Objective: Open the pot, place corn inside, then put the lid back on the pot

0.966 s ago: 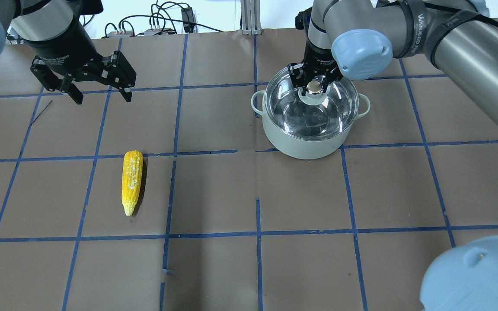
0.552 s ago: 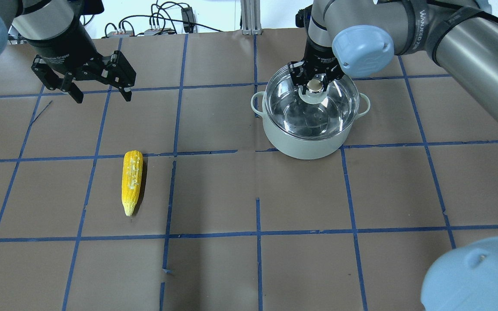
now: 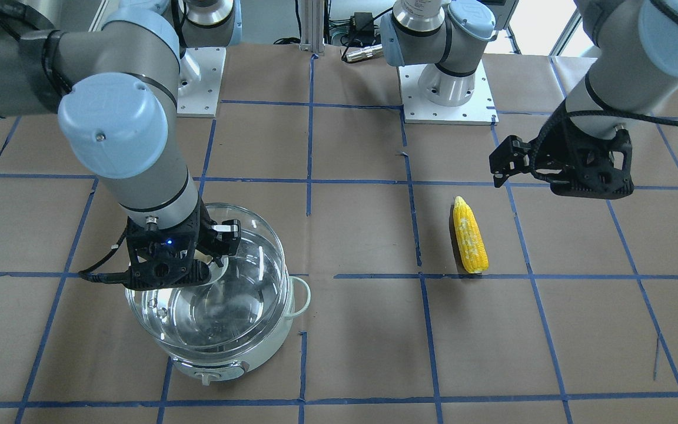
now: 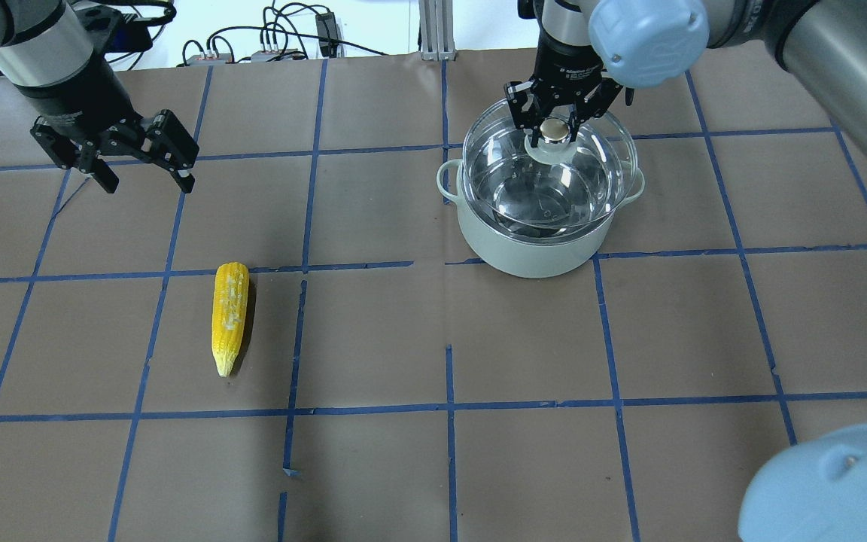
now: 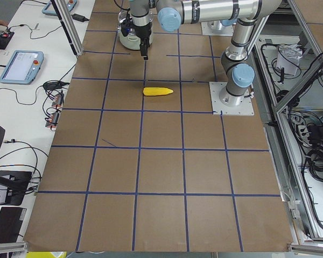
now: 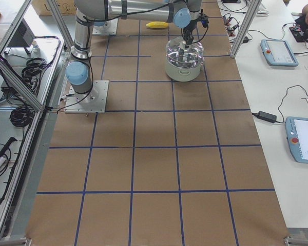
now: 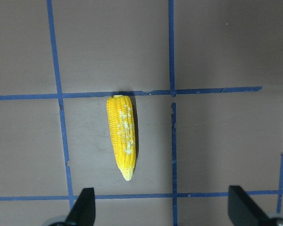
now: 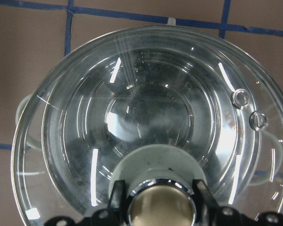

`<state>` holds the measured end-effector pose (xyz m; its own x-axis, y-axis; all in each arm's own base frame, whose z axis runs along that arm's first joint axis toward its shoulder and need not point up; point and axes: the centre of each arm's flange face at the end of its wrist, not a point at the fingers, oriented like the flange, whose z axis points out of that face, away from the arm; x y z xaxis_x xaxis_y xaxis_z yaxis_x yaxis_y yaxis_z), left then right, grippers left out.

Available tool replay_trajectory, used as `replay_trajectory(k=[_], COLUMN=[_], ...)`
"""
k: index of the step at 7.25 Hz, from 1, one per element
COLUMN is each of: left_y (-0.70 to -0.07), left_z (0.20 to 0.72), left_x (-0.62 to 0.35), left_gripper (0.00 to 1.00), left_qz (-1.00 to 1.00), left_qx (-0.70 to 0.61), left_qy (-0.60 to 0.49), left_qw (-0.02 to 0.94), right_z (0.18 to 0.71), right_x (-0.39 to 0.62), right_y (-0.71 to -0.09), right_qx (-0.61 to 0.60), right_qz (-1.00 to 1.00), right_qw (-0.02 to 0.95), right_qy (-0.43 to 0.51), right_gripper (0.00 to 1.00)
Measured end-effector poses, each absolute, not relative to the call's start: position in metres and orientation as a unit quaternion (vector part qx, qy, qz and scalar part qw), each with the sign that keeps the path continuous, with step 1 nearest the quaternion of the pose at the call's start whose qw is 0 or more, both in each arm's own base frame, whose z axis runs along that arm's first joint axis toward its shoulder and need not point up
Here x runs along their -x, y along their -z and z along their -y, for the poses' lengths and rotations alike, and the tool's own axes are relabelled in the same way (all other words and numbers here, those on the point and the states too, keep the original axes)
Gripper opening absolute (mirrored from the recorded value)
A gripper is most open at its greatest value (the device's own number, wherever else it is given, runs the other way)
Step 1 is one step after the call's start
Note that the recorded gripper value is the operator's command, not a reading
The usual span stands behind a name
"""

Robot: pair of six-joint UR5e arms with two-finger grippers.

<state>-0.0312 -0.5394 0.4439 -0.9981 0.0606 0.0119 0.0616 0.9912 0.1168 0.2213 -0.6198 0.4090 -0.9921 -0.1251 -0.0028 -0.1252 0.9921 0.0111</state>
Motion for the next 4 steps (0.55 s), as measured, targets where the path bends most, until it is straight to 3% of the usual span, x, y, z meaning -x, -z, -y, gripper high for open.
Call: replay_trajectory(k=[4], left_y=[-0.305], left_z=[0.526], left_x=[0.006], left_gripper=[1.00], left_qz=[0.998], left_qx=[0.035], left_qy=[0.050], left_qw=[0.007], right_z=[0.542], right_x=[-0.199], right_y=[-0.488], right_qx=[0.061], right_qz=[-0.998], right_qw=[0.002], right_qy=[0.015], right_gripper=[0.47])
